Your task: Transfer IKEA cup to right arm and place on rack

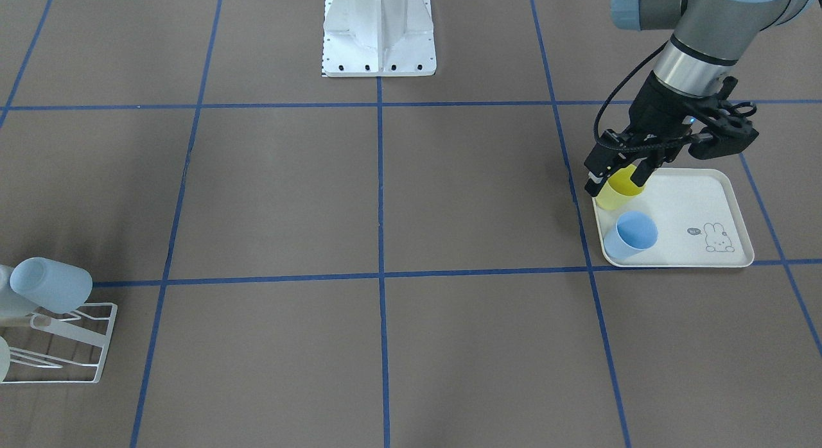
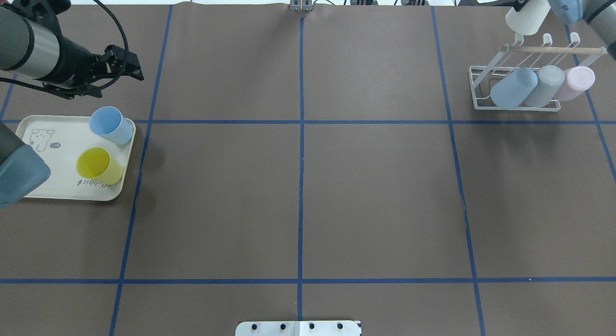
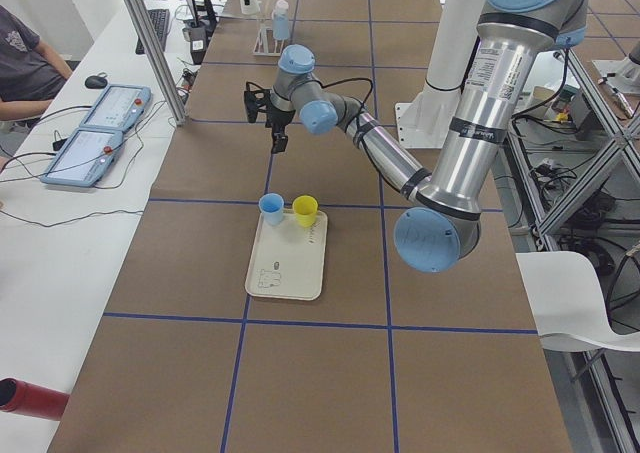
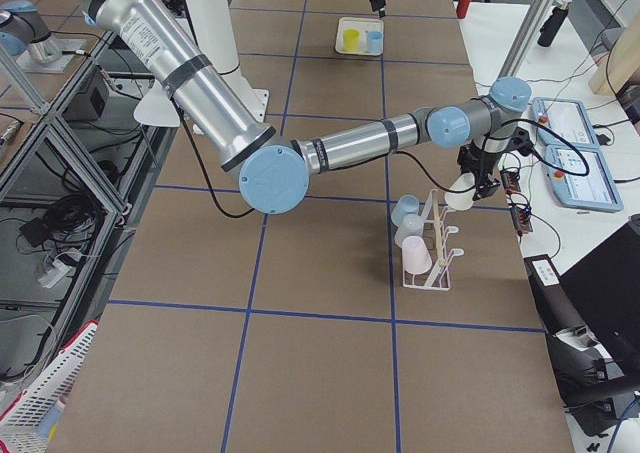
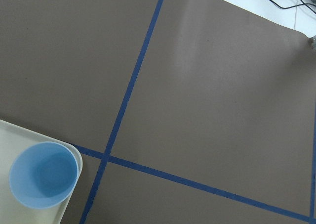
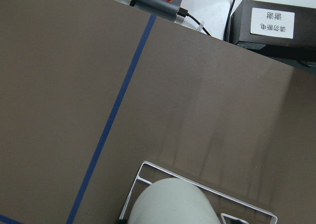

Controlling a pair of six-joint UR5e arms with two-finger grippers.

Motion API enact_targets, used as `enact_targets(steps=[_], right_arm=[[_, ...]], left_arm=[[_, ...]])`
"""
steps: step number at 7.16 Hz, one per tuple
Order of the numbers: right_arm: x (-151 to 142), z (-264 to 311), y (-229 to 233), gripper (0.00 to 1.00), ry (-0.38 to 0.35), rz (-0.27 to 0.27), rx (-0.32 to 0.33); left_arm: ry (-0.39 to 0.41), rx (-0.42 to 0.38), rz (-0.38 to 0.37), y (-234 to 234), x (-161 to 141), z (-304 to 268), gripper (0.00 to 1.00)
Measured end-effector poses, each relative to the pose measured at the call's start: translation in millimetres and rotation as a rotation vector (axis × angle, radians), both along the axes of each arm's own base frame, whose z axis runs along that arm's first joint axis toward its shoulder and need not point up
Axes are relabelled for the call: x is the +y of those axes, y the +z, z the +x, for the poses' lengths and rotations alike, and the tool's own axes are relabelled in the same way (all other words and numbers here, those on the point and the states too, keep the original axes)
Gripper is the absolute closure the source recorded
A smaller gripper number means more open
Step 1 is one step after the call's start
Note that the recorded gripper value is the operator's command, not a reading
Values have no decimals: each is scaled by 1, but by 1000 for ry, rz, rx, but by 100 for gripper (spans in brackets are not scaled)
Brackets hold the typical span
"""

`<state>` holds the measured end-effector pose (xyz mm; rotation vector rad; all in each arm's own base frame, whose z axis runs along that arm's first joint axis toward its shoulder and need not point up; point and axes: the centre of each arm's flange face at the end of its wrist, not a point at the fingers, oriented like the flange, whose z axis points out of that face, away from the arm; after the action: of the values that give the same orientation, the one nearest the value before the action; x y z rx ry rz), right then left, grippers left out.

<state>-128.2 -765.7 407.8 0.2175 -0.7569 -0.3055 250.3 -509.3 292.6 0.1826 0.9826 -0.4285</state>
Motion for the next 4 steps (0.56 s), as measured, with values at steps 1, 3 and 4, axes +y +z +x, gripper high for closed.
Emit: enact_targets(steps=[1, 3, 4], right_arm=[[-2, -5, 6, 96, -5, 4, -1], [-3, -14, 15, 94, -16, 3, 0], [-1, -17, 21, 91, -21, -2, 1]], left_arm=[[-1, 1, -1, 0, 0, 0, 0], [-2, 2, -3, 0, 0, 0, 0], [-3, 2, -4, 0, 0, 0, 0]])
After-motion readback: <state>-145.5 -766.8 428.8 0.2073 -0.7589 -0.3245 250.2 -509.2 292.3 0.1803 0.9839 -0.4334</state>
